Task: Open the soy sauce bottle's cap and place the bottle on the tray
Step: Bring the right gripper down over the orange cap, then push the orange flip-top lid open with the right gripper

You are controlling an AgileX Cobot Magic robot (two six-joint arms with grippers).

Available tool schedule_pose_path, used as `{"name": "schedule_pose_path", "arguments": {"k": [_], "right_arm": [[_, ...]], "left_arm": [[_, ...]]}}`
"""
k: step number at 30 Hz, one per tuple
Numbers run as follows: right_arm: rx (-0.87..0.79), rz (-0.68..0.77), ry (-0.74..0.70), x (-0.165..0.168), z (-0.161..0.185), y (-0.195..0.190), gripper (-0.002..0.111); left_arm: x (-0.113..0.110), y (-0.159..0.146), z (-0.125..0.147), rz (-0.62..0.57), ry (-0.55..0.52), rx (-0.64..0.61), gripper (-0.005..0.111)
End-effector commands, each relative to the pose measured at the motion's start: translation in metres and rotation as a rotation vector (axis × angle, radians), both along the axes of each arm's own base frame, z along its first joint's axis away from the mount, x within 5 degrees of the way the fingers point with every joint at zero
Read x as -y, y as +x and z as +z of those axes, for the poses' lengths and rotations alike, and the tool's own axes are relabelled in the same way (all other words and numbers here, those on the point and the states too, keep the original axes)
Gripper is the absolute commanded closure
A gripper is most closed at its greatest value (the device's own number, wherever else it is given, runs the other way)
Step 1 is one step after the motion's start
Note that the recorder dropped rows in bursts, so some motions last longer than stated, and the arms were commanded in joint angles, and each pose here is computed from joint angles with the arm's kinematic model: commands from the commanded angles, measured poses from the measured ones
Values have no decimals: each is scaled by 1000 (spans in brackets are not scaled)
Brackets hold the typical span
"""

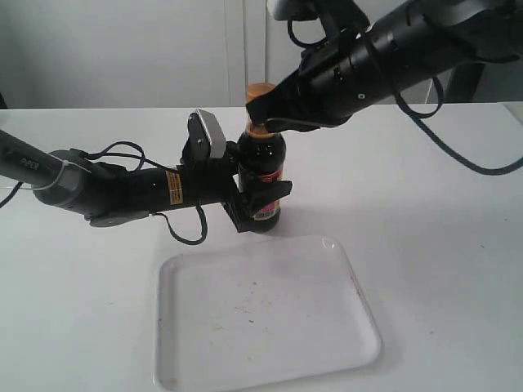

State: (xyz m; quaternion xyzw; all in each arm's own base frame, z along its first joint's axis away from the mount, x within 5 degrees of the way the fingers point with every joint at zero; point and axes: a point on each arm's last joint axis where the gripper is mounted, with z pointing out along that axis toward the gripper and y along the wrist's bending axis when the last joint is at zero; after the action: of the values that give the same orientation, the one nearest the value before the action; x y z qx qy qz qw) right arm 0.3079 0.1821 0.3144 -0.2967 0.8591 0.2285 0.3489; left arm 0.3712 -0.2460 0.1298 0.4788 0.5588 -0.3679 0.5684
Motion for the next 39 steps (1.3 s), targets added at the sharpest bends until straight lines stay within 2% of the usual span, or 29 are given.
{"name": "schedule_pose_path", "arguments": {"k": [1, 23, 30, 39], "right_arm": [[34, -11, 12, -1, 3, 4, 108], [53, -22, 15, -1, 4, 5, 108], [13, -25, -4, -5, -14, 14, 108], [53, -35, 16, -6, -3, 17, 108]], "left_arm": [[0, -3, -8, -16, 71, 7, 107], [0, -3, -8, -16, 71, 7, 107], [0, -3, -8, -17, 73, 14, 107], [0, -3, -8, -18, 75, 21, 107]]}}
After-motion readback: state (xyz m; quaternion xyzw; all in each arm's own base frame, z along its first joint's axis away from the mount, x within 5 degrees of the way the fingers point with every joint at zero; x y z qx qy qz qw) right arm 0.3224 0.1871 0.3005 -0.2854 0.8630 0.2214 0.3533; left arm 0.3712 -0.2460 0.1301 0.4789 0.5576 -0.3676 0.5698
